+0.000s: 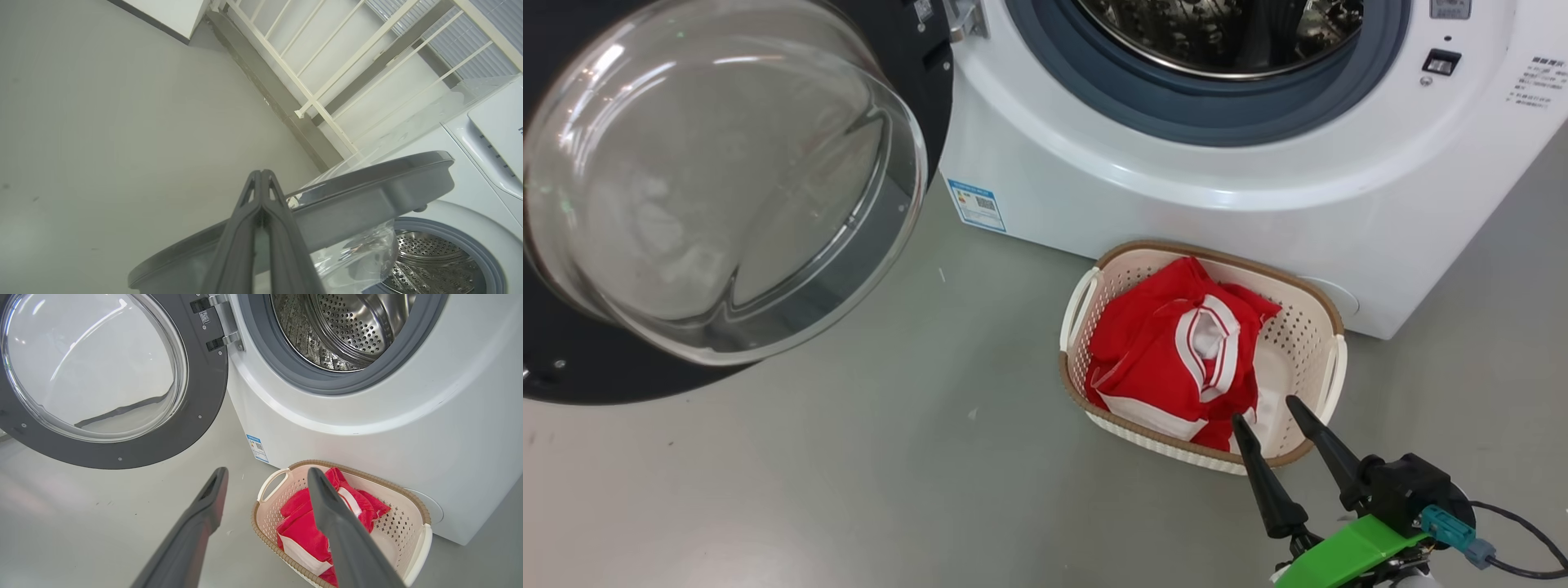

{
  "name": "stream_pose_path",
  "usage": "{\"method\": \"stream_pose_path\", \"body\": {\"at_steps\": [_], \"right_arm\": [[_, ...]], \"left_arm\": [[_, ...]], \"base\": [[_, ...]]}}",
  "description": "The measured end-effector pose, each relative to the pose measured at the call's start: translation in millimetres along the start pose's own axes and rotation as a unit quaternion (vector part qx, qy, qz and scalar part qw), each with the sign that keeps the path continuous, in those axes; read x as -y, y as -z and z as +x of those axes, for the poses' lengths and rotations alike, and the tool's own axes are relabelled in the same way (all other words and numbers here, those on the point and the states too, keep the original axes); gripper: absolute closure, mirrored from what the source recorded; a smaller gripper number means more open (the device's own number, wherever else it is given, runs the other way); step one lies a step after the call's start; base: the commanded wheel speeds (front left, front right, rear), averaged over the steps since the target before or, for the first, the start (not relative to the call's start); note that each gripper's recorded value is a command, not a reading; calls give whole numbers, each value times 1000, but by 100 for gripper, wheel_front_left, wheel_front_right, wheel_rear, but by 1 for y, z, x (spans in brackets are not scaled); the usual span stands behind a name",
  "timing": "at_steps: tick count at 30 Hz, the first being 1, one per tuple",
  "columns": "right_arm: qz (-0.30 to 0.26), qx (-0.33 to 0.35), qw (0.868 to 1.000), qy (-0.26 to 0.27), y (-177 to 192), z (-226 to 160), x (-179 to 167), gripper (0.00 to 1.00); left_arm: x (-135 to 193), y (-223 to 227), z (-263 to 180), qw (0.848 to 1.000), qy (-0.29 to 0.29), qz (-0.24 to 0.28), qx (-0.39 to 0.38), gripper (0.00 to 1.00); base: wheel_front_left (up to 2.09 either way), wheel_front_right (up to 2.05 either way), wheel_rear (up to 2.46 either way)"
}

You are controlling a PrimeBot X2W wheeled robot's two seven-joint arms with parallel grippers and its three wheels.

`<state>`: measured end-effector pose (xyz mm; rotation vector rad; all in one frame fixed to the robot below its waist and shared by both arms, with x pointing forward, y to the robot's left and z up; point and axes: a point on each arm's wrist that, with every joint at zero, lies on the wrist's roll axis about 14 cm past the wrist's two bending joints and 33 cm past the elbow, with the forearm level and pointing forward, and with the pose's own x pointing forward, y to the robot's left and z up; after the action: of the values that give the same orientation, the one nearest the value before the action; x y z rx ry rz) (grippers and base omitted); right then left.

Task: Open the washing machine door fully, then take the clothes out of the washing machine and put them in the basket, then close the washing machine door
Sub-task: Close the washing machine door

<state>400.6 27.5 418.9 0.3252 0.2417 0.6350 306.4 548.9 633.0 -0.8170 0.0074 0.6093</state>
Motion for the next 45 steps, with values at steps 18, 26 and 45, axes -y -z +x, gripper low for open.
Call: {"method": "stream_pose_path", "body": {"at_steps": [18,26,45], "right_arm": [[4,-5,1000,12,5,0,11,0],[1,-1,1000,12,2,-1,10,0],[-6,14,1000,4,-11,-3,-1,0]], "left_arm": [[5,30,21,999,-6,15,-42,100],[17,33,19,998,15,18,-61,100],[30,42,-2,991,58,39,-114,100]], "base": [[0,0,0],[0,0,0],[0,0,0]]}}
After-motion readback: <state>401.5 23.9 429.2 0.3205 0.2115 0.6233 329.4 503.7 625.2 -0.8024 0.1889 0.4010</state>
